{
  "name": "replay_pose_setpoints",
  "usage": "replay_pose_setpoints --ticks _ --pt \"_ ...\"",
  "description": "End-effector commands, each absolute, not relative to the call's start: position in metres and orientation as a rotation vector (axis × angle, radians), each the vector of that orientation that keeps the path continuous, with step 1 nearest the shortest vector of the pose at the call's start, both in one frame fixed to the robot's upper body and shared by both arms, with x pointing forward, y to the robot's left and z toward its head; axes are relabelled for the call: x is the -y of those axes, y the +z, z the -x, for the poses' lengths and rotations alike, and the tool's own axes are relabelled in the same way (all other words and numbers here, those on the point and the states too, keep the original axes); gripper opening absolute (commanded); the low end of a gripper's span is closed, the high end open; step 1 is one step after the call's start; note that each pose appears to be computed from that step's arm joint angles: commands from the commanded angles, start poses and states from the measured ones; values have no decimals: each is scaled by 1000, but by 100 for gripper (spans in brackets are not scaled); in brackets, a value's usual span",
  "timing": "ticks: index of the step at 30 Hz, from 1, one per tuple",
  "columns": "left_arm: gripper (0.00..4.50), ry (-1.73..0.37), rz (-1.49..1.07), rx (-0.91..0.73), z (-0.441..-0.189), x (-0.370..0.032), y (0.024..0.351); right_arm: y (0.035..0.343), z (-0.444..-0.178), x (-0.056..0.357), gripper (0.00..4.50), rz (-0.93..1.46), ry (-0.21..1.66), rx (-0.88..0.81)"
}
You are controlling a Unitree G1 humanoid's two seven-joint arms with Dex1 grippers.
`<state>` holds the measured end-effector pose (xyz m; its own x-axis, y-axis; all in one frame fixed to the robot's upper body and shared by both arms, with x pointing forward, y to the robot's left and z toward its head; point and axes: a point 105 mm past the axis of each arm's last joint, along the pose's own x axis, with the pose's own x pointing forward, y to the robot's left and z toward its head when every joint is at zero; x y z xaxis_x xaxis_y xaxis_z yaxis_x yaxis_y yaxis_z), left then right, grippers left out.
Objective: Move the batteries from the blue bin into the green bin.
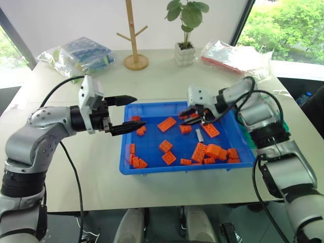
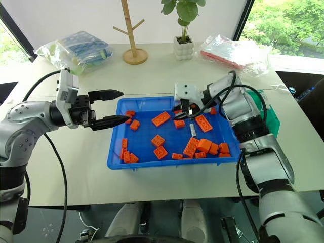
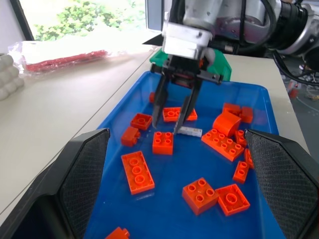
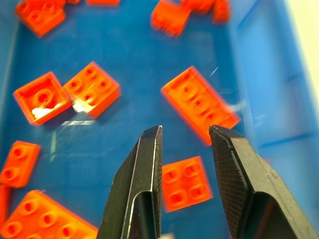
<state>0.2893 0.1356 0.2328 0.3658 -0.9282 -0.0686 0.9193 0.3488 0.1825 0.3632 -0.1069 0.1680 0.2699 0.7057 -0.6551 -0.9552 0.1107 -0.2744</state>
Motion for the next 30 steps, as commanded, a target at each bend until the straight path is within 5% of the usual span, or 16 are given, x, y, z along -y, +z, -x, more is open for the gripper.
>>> replay_pose_setpoints --ticks 1,14,29,30 --pt "450 -1196 -226 94 -283 -136 244 189 -361 108 152 662 1119 -395" --pt "450 -1224 -203 67 -286 -132 238 158 -316 117 152 342 753 -611" --pt "450 -1238 -206 67 -287 -131 240 128 -330 126 152 317 659 -632" --pt "450 -1237 -206 67 -287 -131 240 127 -330 125 125 313 661 -632"
